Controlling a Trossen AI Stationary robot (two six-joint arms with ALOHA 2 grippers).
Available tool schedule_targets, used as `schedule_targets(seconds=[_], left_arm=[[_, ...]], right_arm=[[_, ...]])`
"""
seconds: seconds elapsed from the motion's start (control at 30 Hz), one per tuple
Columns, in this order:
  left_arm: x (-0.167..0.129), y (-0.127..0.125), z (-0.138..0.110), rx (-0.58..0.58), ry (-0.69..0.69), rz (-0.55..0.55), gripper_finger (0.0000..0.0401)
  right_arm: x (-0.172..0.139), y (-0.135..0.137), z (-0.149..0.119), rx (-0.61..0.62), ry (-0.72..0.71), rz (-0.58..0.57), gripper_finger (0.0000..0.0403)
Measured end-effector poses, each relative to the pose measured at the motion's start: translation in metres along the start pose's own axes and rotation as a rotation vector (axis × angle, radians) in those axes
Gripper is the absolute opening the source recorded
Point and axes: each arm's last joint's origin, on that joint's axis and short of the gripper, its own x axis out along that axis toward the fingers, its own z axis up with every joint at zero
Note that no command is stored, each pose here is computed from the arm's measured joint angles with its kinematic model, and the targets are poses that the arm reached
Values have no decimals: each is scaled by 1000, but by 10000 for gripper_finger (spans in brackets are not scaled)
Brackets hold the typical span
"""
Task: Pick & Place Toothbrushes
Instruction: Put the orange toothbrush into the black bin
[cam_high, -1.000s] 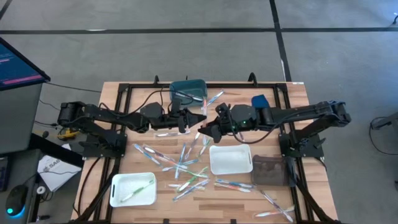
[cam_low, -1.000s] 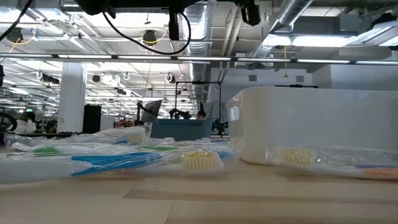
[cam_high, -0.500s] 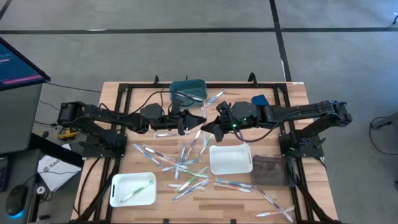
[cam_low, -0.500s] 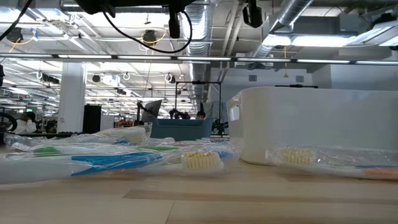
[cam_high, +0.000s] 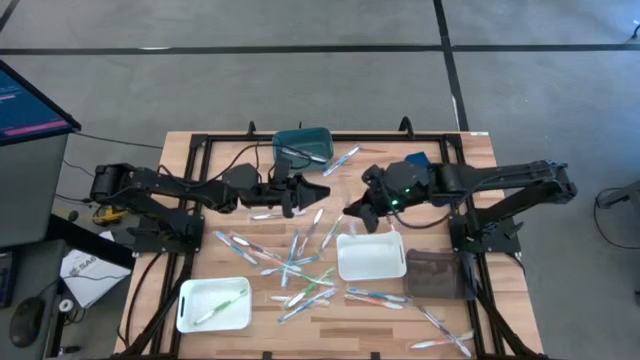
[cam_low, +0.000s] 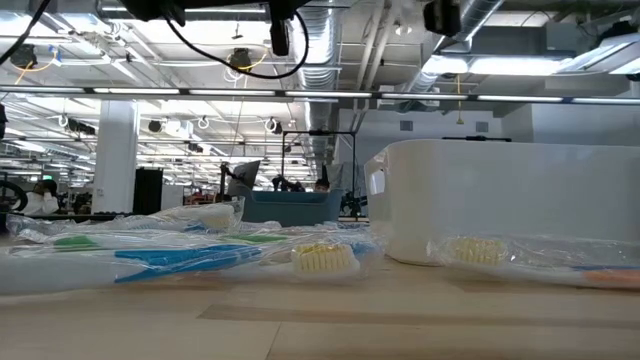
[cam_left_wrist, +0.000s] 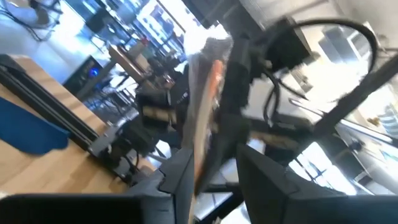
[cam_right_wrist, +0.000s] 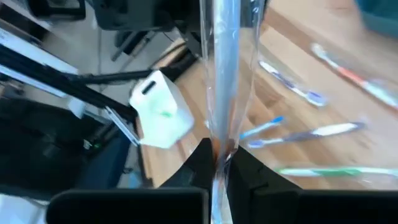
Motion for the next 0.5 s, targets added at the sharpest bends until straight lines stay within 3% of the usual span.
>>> schedule_targets(seconds=[0.23, 0.5], left_arm=[[0, 2, -1, -1, 36, -1, 122], [0, 1, -3, -2, 43, 0, 120]], right_arm=[[-43, -8, -14, -36, 192, -112, 12], [-79, -14, -55, -78, 468, -291, 12]])
